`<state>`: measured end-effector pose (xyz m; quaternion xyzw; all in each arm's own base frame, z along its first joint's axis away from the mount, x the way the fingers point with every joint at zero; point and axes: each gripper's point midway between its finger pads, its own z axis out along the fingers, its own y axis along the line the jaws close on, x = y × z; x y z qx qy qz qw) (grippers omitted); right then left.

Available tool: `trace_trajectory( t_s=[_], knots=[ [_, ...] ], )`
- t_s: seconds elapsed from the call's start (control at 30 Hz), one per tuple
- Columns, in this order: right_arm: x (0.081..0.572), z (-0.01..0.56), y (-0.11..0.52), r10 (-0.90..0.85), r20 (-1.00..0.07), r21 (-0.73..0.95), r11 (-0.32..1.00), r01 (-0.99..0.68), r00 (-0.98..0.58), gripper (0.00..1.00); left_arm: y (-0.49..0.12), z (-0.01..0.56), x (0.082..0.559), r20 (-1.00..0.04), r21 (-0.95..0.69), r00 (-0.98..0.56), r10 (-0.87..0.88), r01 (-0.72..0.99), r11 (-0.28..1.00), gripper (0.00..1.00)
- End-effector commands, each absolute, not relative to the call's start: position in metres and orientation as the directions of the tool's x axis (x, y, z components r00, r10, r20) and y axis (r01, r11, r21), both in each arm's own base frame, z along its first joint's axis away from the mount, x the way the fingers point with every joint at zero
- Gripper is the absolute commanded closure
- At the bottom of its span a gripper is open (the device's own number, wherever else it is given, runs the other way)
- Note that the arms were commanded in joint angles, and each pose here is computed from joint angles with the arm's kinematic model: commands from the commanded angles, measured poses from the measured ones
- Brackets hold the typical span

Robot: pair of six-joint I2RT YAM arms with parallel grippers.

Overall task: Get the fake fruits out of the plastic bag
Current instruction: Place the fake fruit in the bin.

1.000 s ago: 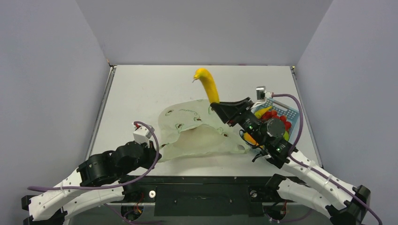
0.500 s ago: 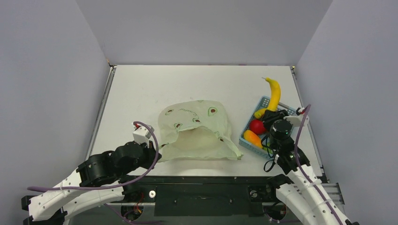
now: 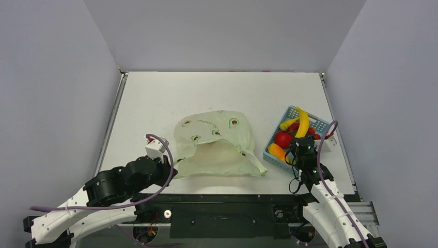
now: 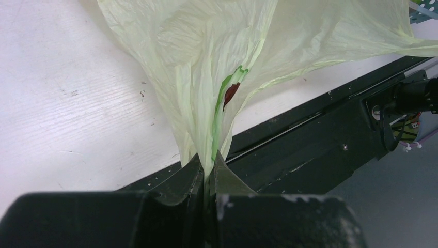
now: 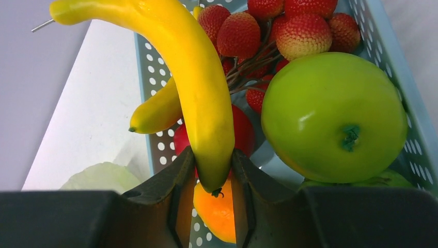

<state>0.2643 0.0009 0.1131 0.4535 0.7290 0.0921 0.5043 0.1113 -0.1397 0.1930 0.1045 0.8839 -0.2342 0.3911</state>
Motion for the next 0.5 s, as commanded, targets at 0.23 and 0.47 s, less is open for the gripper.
trace_trajectory(
  t_s=[0.23, 0.47],
  knots=[
    [0.273, 0.125, 0.002, 0.755, -0.653, 0.623, 0.583, 0.522, -0.065, 0.2, -0.145, 0.206, 0.114, -0.759, -0.363, -0.651, -0.03, 0.384, 0.849, 1.0],
    [0.284, 0.165, 0.019, 0.716, -0.69, 0.633, 0.667, 0.393, -0.105, 0.19, -0.145, 0.205, 0.114, -0.758, -0.359, -0.652, -0.026, 0.384, 0.851, 1.0]
  ],
)
